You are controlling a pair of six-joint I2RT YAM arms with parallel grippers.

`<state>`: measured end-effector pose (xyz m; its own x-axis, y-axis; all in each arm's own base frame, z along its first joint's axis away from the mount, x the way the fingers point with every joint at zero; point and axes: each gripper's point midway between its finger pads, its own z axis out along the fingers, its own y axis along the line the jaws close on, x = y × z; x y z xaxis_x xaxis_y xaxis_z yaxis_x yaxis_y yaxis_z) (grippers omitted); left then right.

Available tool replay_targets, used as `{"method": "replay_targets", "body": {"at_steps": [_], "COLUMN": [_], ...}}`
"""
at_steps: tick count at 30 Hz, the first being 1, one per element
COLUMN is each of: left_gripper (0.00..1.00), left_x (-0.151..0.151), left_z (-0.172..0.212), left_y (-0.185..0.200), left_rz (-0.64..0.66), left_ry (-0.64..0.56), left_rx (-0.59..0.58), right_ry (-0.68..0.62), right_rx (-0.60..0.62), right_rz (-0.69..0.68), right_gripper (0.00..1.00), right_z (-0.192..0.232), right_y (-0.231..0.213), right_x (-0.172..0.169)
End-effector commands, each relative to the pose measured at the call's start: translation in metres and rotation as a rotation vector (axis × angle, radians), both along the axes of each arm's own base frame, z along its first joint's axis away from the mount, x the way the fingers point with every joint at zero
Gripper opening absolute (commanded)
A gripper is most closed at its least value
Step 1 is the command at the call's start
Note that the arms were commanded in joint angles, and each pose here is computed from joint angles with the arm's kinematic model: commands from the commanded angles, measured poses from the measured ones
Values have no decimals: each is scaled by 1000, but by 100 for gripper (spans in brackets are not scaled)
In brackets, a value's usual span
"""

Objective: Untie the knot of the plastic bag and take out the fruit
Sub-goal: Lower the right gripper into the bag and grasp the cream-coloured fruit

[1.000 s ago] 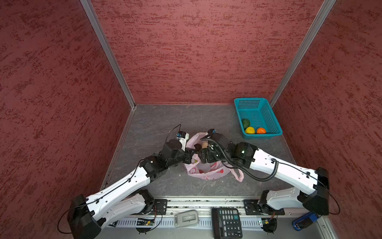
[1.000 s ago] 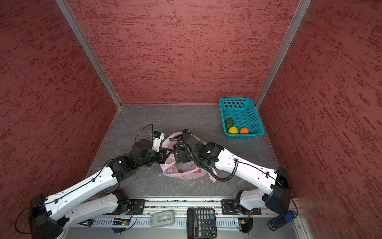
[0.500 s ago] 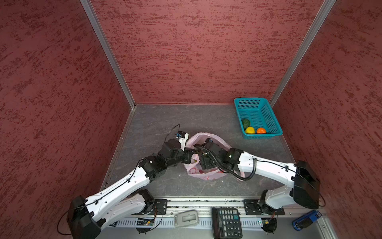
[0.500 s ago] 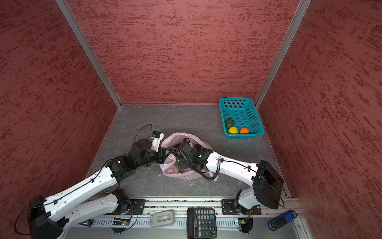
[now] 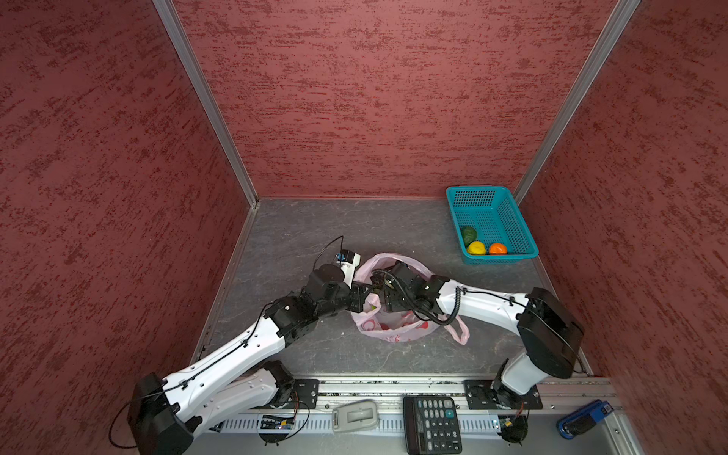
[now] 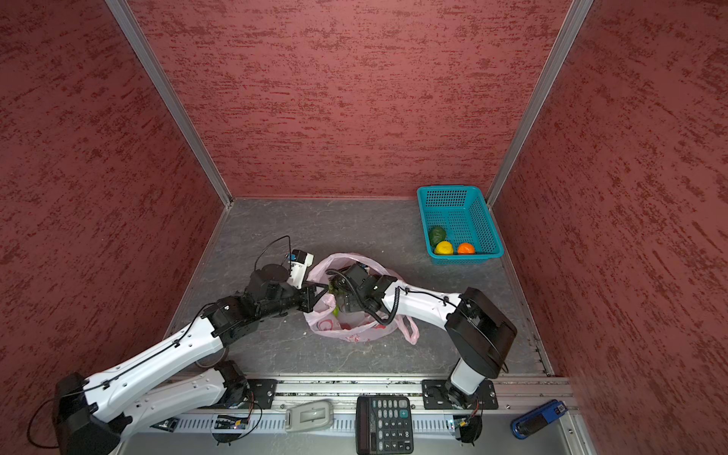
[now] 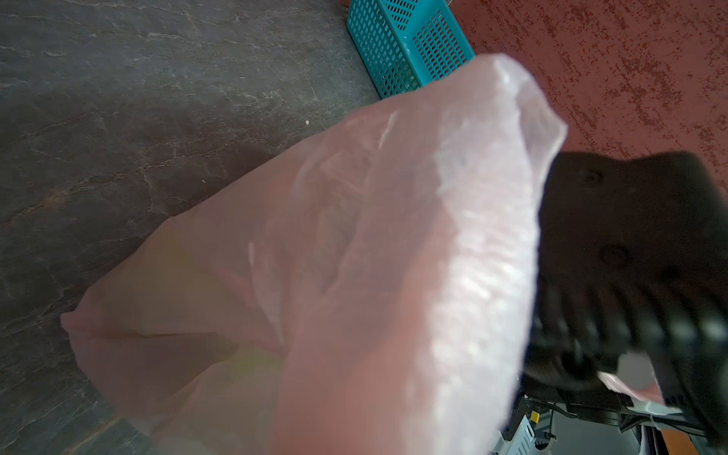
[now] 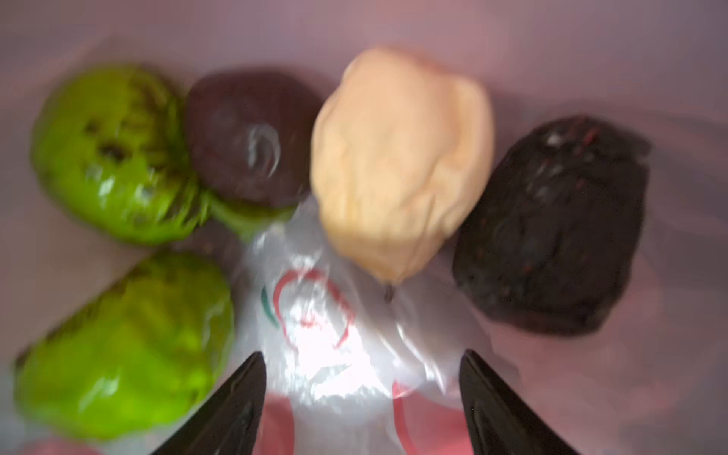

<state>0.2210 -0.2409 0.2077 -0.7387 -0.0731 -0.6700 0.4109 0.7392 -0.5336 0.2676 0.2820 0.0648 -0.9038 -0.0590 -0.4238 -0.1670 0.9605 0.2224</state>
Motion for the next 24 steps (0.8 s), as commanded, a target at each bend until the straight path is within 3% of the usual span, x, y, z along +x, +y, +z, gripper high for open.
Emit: {"method": "replay_targets", "body": {"at_steps": [1, 11, 24], "left_gripper": [0, 0, 0], "left_x": [0, -4, -9], "left_z": [3, -3, -8], "left_y": [-4, -14, -17], "left_rz": [-20, -52, -69], "left_ry": [-13, -3, 7], "left_rx": [-23, -24, -17], "right_ry": [-75, -170, -175], "right_rx": [93, 104, 40], "right_rz": [-69, -193, -252], "right_gripper": [78, 77, 75], "right_z": [19, 19, -14], "right_y": [14, 10, 1], "right_x": [32, 71, 87]}}
